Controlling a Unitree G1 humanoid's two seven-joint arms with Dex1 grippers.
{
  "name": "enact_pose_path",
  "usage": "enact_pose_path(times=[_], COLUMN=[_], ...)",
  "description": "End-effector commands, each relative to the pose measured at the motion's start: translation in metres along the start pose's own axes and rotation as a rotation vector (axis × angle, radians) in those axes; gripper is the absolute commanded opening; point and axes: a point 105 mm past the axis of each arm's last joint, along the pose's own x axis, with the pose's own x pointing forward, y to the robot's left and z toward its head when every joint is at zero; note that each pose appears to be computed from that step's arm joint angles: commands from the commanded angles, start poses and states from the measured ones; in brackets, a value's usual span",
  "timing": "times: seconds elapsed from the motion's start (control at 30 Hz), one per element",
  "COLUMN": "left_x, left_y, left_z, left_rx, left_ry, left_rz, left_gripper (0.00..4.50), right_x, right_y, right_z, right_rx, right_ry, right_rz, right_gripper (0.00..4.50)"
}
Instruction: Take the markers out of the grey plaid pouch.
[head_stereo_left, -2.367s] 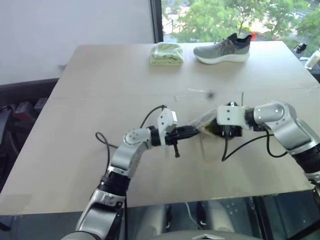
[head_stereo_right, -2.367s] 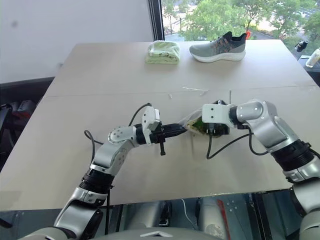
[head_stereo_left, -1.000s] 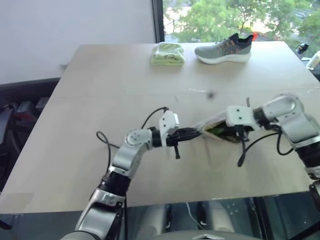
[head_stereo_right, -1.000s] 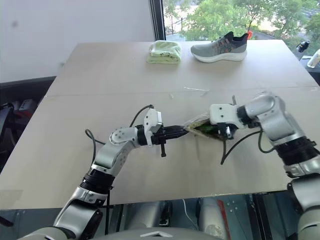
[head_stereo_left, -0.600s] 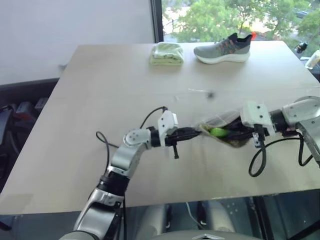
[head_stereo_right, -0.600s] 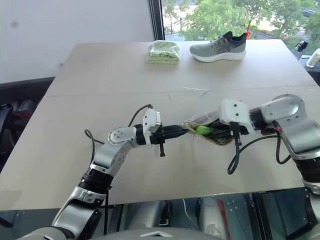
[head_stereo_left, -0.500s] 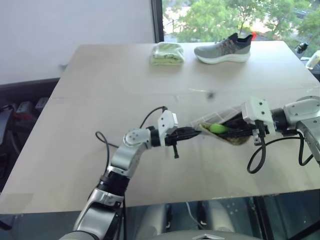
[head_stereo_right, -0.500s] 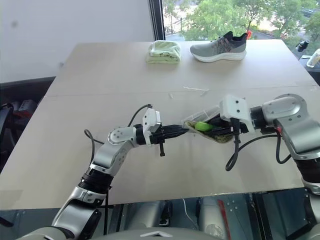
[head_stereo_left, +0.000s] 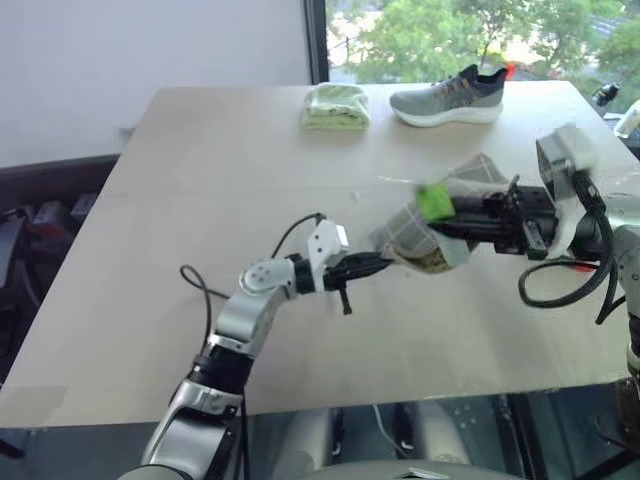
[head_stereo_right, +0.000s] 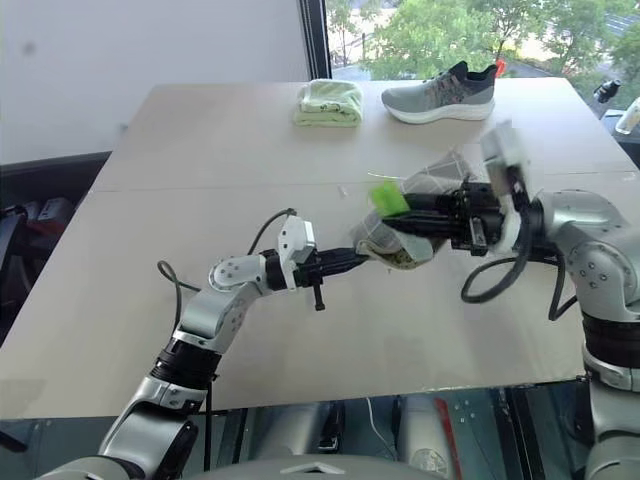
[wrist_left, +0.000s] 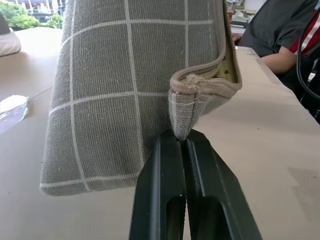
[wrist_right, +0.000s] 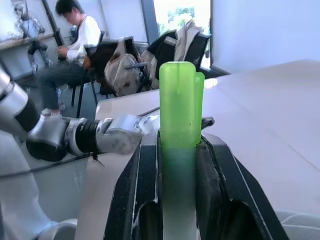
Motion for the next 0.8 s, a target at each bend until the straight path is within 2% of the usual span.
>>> enact_pose_path(times=[0.03, 0.17, 0.3, 0.37, 0.47, 0.6, 0.67, 0.8], left_x=[-0.008, -0.011, -0.017, -0.023, -0.039, -0.064, -0.073, -0.087], left_y=[0.007, 0.014, 0.017, 0.020, 0.025, 0.029, 0.029, 0.030], left_z=[0.011, 0.014, 0.016, 0.017, 0.018, 0.019, 0.019, 0.019], left_rx=[0.029, 0.033, 0.038, 0.043, 0.069, 0.100, 0.114, 0.119], left_ry=[-0.027, -0.040, -0.041, -0.035, -0.009, 0.048, 0.068, 0.097], left_rz=[0.056, 0.111, 0.143, 0.168, 0.209, 0.256, 0.271, 0.314], left_gripper=[0.00, 0.00, 0.00, 0.00, 0.00, 0.00, 0.00, 0.00], right_x=[-0.012, -0.018, -0.029, -0.039, -0.068, -0.108, -0.117, -0.116], right_y=[-0.011, -0.018, -0.037, -0.053, -0.078, -0.095, -0.098, -0.097], right_z=[0.036, 0.040, 0.030, 0.015, -0.018, -0.051, -0.059, -0.075], right_rx=[0.059, 0.260, 0.258, 0.185, 0.029, -0.195, -0.253, -0.184], right_ry=[-0.174, -0.329, -0.319, -0.197, 0.108, 0.505, 0.605, 0.597], right_rz=[-0.086, -0.116, -0.284, -0.425, -0.634, -0.748, -0.755, -0.749], right_gripper=[0.34, 0.34, 0.34, 0.34, 0.34, 0.34, 0.34, 0.34])
